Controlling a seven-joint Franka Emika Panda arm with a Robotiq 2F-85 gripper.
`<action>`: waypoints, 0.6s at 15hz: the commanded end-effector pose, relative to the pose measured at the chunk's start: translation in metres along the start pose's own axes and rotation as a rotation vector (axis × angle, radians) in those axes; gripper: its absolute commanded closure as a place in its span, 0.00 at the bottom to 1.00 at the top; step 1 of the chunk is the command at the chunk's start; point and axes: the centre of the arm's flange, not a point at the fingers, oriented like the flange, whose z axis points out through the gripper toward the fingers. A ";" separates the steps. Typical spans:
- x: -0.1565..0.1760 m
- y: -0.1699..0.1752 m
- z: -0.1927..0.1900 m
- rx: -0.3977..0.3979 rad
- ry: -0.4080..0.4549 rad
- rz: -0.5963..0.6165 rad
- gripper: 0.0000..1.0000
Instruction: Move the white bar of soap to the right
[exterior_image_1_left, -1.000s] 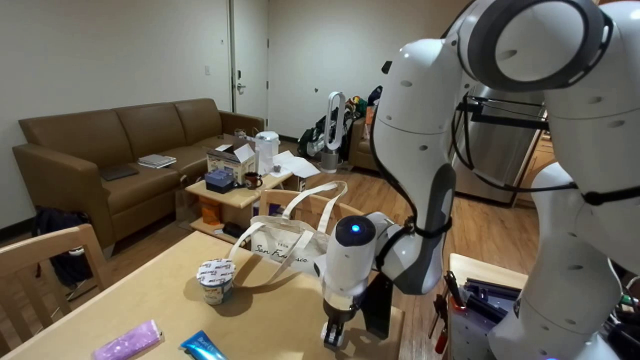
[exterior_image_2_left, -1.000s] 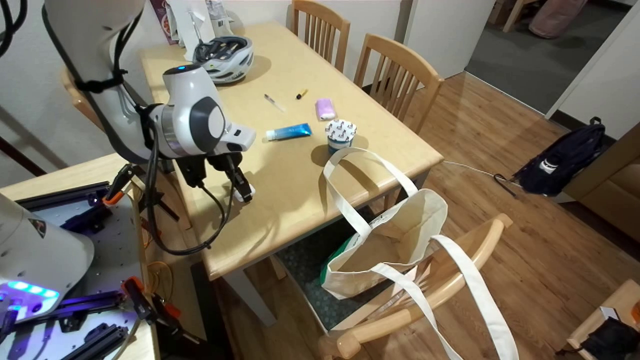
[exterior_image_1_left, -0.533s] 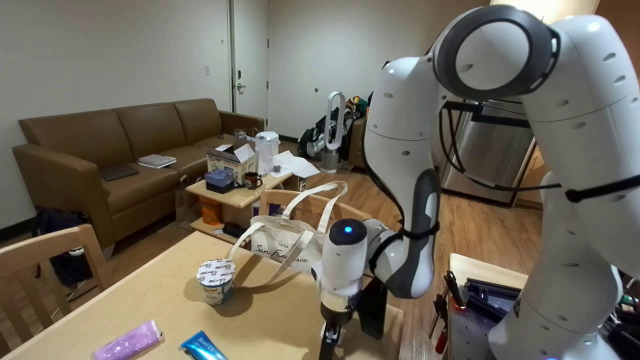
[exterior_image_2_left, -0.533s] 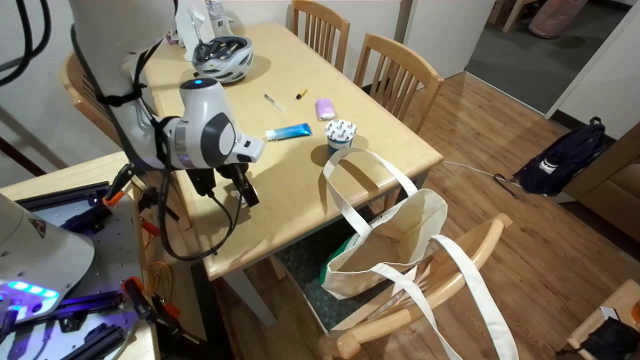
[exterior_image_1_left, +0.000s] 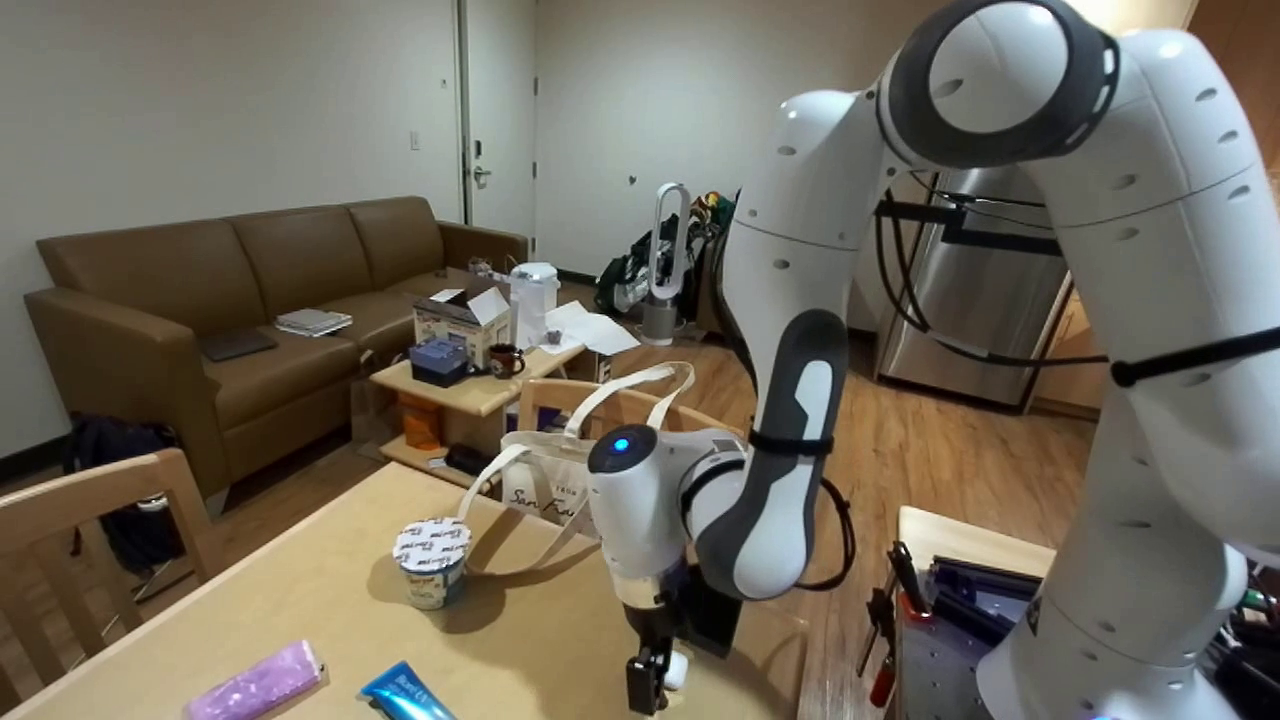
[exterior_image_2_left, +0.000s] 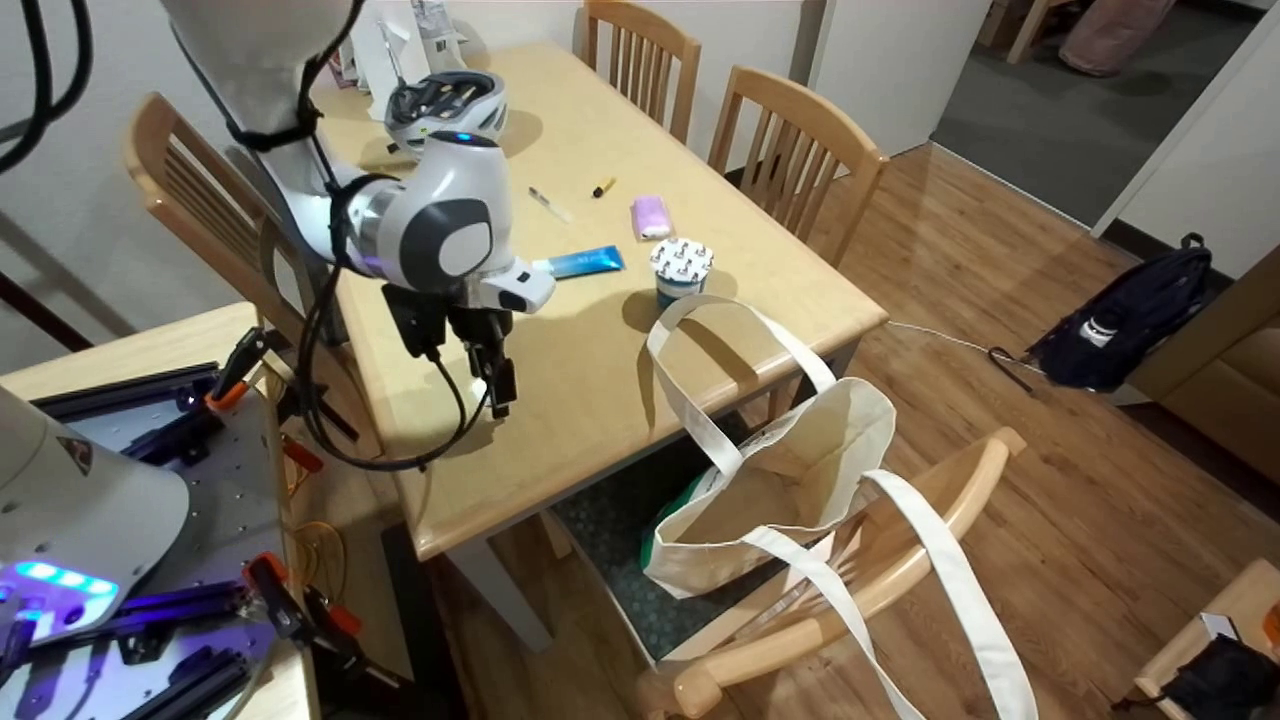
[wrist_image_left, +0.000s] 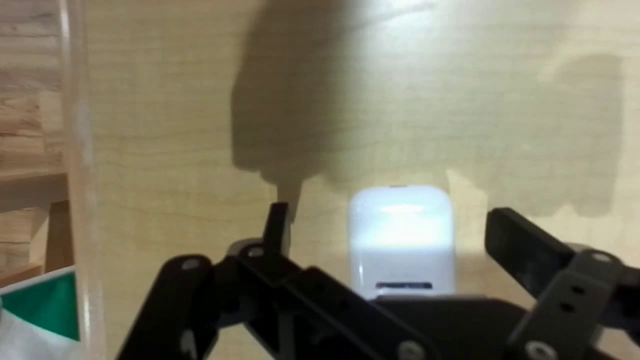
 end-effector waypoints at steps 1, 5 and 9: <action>0.034 0.011 -0.081 -0.136 -0.083 -0.032 0.00; 0.039 0.009 -0.094 -0.174 -0.036 -0.052 0.00; 0.049 0.004 -0.137 -0.204 0.012 -0.076 0.00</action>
